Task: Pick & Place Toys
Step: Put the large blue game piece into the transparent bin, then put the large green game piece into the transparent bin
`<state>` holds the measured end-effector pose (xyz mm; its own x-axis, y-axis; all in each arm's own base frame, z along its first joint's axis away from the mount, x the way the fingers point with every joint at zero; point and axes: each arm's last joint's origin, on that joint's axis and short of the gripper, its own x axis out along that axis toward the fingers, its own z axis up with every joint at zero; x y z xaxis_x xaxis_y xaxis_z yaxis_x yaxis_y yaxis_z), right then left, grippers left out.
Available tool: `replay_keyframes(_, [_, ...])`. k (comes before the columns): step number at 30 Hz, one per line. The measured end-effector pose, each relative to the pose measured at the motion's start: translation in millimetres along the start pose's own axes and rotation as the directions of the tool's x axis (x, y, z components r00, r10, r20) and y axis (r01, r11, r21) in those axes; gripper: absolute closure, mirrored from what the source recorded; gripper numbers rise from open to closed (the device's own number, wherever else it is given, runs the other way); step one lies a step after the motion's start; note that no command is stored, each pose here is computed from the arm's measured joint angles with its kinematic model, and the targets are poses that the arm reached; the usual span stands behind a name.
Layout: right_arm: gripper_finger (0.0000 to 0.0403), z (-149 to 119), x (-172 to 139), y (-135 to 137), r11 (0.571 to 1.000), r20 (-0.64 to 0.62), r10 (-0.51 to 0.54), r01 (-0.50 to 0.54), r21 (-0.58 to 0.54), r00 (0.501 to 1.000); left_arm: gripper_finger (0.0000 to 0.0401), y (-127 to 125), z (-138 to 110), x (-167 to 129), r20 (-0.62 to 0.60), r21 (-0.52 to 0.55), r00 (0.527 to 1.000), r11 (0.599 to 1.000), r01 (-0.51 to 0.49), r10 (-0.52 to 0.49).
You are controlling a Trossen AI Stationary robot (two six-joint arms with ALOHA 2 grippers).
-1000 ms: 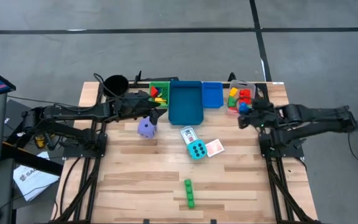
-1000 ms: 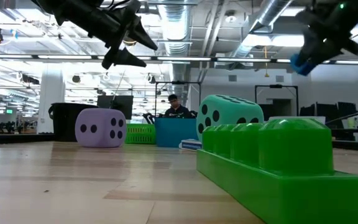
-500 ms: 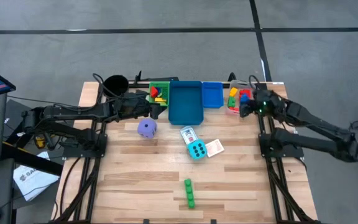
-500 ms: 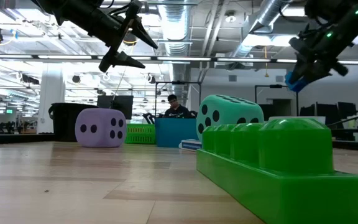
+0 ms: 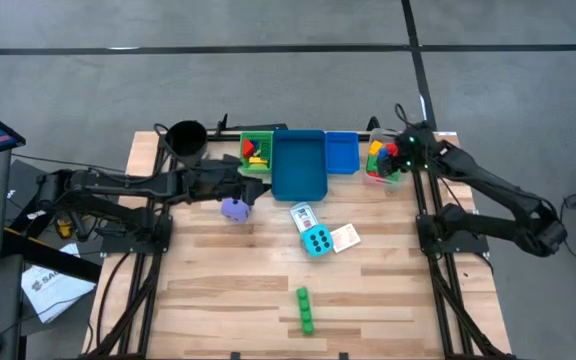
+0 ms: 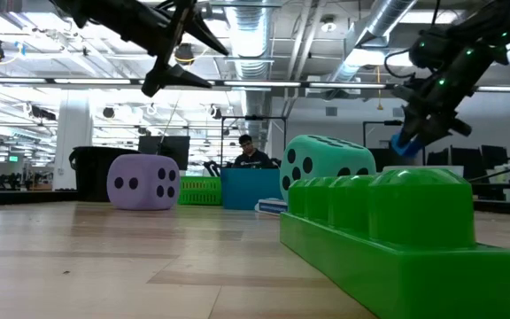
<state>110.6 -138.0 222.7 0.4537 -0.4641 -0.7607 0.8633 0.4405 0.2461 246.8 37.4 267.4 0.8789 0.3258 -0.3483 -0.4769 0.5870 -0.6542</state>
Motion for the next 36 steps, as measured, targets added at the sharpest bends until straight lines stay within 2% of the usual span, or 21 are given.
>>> replay_keyframes(4, [0.0243,3,3,3,0.998,0.011,0.060,-0.060,-0.004,0.998,0.0116,-2,-2,-1,-0.006,0.005,1.000,1.000,0.006,-0.006])
replay_keyframes(11, [0.0156,2,-2,3,0.997,0.023,0.073,-0.074,0.038,0.997,0.0116,-1,-1,-1,0.026,0.040,0.999,0.999,-0.023,0.022])
replay_keyframes(14, [0.0133,0,-6,3,0.996,0.017,0.071,-0.072,0.047,0.997,0.0116,-1,-1,-1,0.030,0.056,0.999,0.998,-0.027,0.025])
replay_keyframes(18, [0.0128,-4,-12,5,0.995,0.009,0.082,-0.083,0.051,0.997,0.0116,0,-1,-1,0.027,0.072,0.999,0.997,-0.030,0.028])
replay_keyframes(24, [0.0127,-12,-26,26,0.977,0.032,0.211,-0.211,-0.020,0.977,0.0116,1,-3,-1,-0.010,0.078,1.000,0.997,-0.023,0.024])
replay_keyframes(27, [0.0127,-18,-34,42,0.954,0.030,0.301,-0.301,-0.021,0.953,0.0116,-1,-5,-1,-0.084,0.076,0.996,0.996,0.043,-0.036])
replay_keyframes(30, [0.0127,-26,-42,61,0.912,0.022,0.409,-0.407,-0.053,0.912,0.0116,-3,-7,-1,-0.137,0.072,0.987,0.993,0.093,-0.082])
replay_keyframes(36, [0.0127,-45,-56,101,0.820,0.026,0.554,-0.541,-0.185,0.832,0.0116,-11,-17,-4,-0.189,0.084,0.974,0.986,0.145,-0.127])
